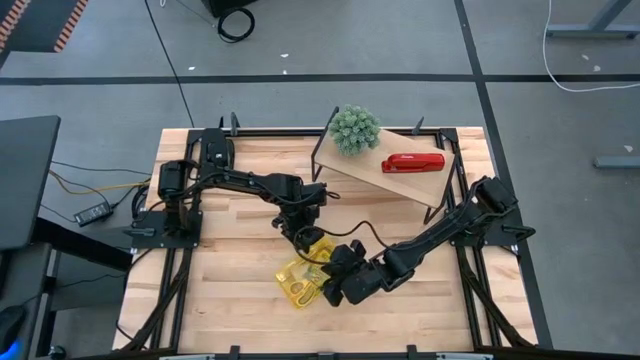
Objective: Pack school essentials
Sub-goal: Close the supply box
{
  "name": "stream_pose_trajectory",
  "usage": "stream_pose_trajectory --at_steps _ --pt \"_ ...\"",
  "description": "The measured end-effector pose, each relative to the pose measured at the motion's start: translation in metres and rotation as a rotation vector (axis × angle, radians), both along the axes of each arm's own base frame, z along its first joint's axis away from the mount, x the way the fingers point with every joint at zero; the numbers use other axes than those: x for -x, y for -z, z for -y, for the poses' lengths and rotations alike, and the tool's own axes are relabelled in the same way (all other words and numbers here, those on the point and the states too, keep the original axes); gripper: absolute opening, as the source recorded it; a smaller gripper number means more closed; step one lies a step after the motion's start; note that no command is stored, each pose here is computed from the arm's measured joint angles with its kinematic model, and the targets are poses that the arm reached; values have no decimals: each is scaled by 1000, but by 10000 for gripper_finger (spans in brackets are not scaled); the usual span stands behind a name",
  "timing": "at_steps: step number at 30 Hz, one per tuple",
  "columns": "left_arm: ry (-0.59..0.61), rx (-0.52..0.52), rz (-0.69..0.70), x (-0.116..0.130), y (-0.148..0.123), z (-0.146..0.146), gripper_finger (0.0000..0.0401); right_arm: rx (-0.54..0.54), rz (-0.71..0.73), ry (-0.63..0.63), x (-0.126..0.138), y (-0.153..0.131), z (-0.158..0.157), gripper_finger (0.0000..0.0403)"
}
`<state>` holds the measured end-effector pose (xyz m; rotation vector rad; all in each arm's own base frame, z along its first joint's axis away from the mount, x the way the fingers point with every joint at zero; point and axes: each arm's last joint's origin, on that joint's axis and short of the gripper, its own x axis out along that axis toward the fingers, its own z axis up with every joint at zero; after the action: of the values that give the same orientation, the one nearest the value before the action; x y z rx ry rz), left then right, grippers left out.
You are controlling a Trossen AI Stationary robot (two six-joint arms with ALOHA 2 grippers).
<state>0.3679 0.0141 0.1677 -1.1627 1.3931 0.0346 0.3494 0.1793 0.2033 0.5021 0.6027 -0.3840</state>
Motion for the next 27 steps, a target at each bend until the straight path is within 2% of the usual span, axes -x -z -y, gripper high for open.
stream_pose_trajectory --at_steps 10,17,27 --pt "-43 -17 45 2 -13 -14 172 9 -36 10 6 12 3 6" --pt "-49 -38 91 5 -24 -19 172 -53 -72 88 18 33 7 6" --pt "-62 -86 149 10 -44 -18 172 -34 -63 94 19 34 8 6"
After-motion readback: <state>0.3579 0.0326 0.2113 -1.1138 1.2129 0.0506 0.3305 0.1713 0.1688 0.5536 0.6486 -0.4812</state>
